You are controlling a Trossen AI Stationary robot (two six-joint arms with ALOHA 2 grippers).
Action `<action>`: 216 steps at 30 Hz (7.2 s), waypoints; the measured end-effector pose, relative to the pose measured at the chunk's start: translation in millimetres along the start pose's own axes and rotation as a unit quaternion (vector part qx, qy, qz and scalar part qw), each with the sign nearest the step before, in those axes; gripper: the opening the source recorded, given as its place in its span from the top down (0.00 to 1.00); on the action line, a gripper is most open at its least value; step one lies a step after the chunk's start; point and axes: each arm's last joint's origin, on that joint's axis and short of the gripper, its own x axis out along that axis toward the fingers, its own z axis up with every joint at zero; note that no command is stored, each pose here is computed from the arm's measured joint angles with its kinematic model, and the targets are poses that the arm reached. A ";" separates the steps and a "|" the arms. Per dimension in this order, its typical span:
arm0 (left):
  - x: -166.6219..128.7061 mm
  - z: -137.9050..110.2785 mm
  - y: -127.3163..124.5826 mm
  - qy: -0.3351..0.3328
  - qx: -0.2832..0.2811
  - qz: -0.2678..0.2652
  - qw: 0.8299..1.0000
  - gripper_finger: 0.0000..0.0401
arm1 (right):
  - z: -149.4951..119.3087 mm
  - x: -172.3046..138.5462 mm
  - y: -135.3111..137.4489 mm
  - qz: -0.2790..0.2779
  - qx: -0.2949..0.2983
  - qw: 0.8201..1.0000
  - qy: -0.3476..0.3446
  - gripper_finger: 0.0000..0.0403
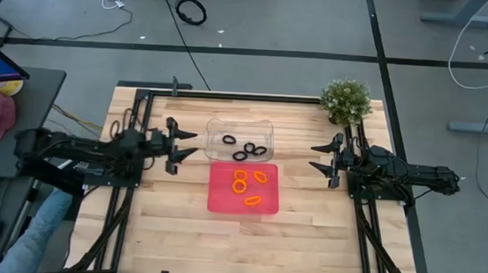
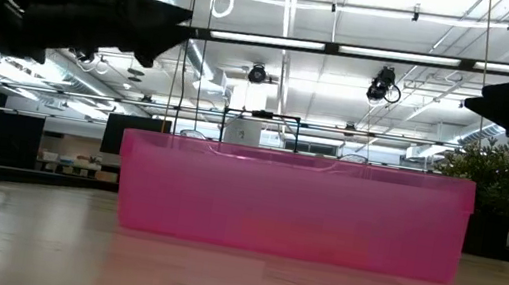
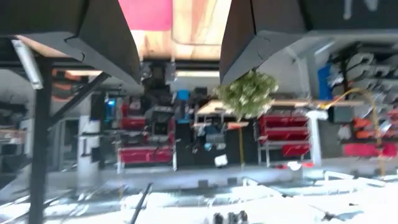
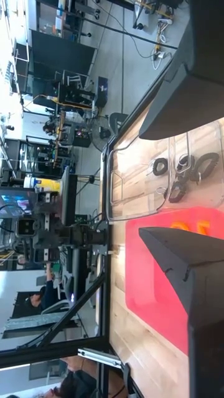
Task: Sort spring keychains
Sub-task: Return to Home Position
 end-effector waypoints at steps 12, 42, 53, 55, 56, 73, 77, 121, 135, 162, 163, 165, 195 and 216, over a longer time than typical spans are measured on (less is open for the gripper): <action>-35.1 22.1 11.8 -0.022 0.000 0.014 1.000 0.45 | 0.0 0.0 0.0 0.000 0.000 1.000 0.000 0.39; -63.8 8.6 13.8 -0.012 0.016 0.087 0.996 0.45 | 0.0 0.0 0.0 0.000 0.000 1.000 0.000 0.39; -65.7 -8.7 16.5 0.083 0.052 0.134 0.986 0.45 | 0.0 0.0 0.0 0.000 0.000 1.000 0.000 0.39; -67.1 -13.2 18.7 0.110 0.055 0.171 0.978 0.45 | 0.1 0.0 0.0 0.000 0.000 1.000 -0.001 0.39; -67.1 -13.1 19.3 0.109 0.055 0.180 0.976 0.45 | 0.1 0.0 0.0 0.000 0.000 1.000 0.000 0.39; -66.2 -16.2 14.7 0.120 0.043 0.099 0.987 0.45 | 0.1 0.0 0.0 0.000 0.000 1.000 0.000 0.39; -65.9 -15.0 15.0 0.113 0.043 0.104 0.987 0.45 | 0.1 0.0 0.0 0.000 0.000 1.000 0.000 0.39; -67.4 -11.1 -19.0 0.091 0.011 -0.069 0.993 0.45 | 0.1 0.0 0.0 0.000 0.000 1.000 0.000 0.39; -67.4 -11.1 -19.0 0.091 0.011 -0.070 0.993 0.45 | 0.1 0.0 0.0 0.000 0.000 1.000 0.000 0.39; -67.4 -11.1 -19.0 0.091 0.011 -0.070 0.993 0.45 | 0.0 0.0 0.0 0.000 0.000 1.000 0.000 0.39; -67.4 -11.0 -19.0 0.091 0.011 -0.070 0.993 0.45 | 0.1 0.0 0.0 0.000 0.000 1.000 0.000 0.39; -67.4 -11.0 -19.0 0.091 0.011 -0.070 0.993 0.45 | 0.1 0.0 0.0 0.000 0.000 1.000 0.000 0.39; -67.4 -11.1 -19.0 0.091 0.011 -0.070 0.993 0.45 | 0.1 0.0 0.0 0.000 0.000 1.000 0.000 0.39; -67.9 -10.9 -21.3 0.090 0.009 -0.082 0.993 0.45 | 0.1 0.0 0.0 0.000 0.000 1.000 0.000 0.39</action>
